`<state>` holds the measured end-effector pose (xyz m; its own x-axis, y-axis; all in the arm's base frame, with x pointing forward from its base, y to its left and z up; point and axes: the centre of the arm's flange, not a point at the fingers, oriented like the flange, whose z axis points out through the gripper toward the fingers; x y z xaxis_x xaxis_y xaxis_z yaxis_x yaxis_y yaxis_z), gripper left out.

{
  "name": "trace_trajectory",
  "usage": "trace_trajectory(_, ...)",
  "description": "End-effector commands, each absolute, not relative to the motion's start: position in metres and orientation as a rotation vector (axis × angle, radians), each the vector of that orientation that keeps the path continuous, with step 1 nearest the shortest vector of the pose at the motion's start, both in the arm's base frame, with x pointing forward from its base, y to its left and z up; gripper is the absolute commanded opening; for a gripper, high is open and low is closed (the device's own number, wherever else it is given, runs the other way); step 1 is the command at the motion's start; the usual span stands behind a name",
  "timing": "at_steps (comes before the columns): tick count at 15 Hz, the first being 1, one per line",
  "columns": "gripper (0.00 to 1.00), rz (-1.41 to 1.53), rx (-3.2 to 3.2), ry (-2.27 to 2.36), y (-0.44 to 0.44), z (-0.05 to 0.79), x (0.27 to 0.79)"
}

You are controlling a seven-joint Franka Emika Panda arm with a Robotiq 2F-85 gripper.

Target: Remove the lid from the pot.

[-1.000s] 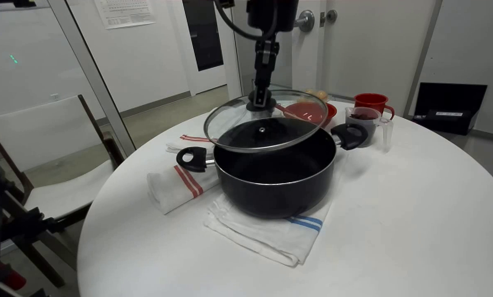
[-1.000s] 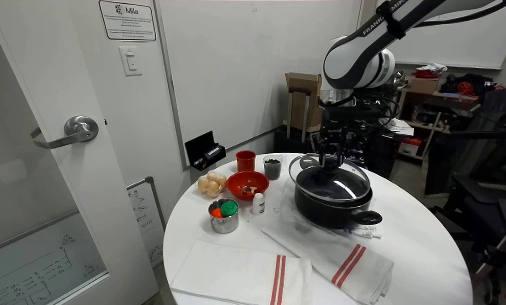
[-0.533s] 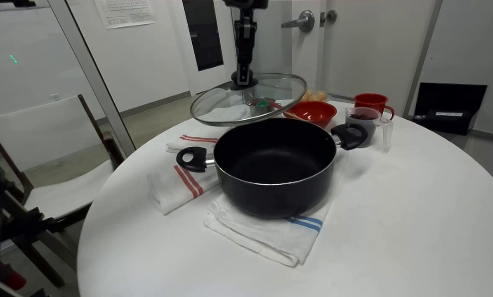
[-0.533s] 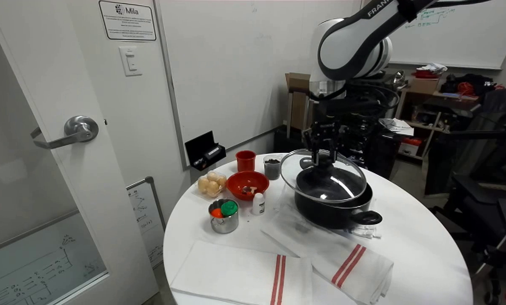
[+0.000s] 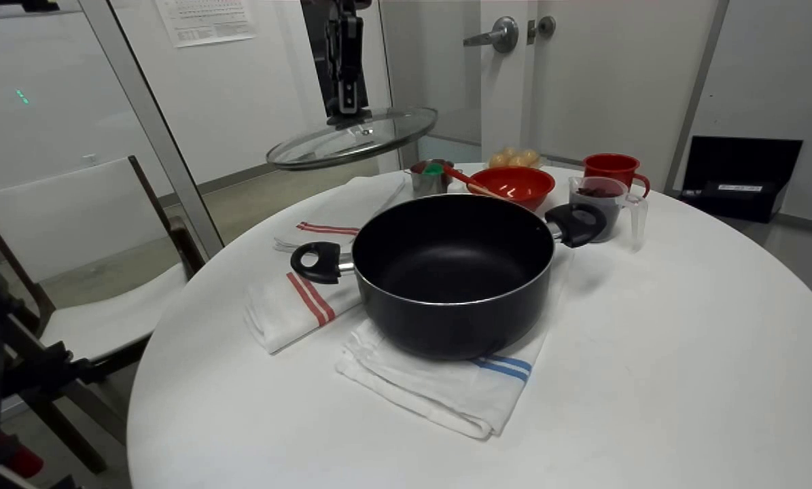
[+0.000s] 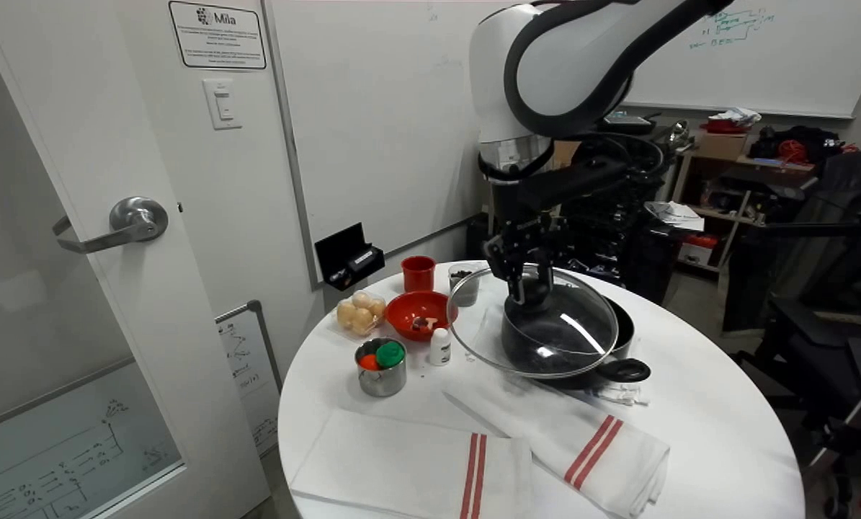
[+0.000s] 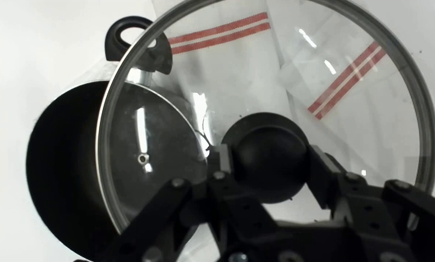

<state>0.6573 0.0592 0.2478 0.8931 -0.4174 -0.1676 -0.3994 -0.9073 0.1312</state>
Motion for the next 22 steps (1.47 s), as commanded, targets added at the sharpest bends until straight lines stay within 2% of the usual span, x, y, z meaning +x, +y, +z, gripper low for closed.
trace_trajectory(1,0.26,-0.328,2.949,-0.472,0.102,0.263,0.672)
trace_trajectory(10,0.26,-0.522,3.012,-0.092,0.166,0.213,0.683)
trace_trajectory(22,0.26,-0.709,3.04,0.121,0.14,0.1,0.715)
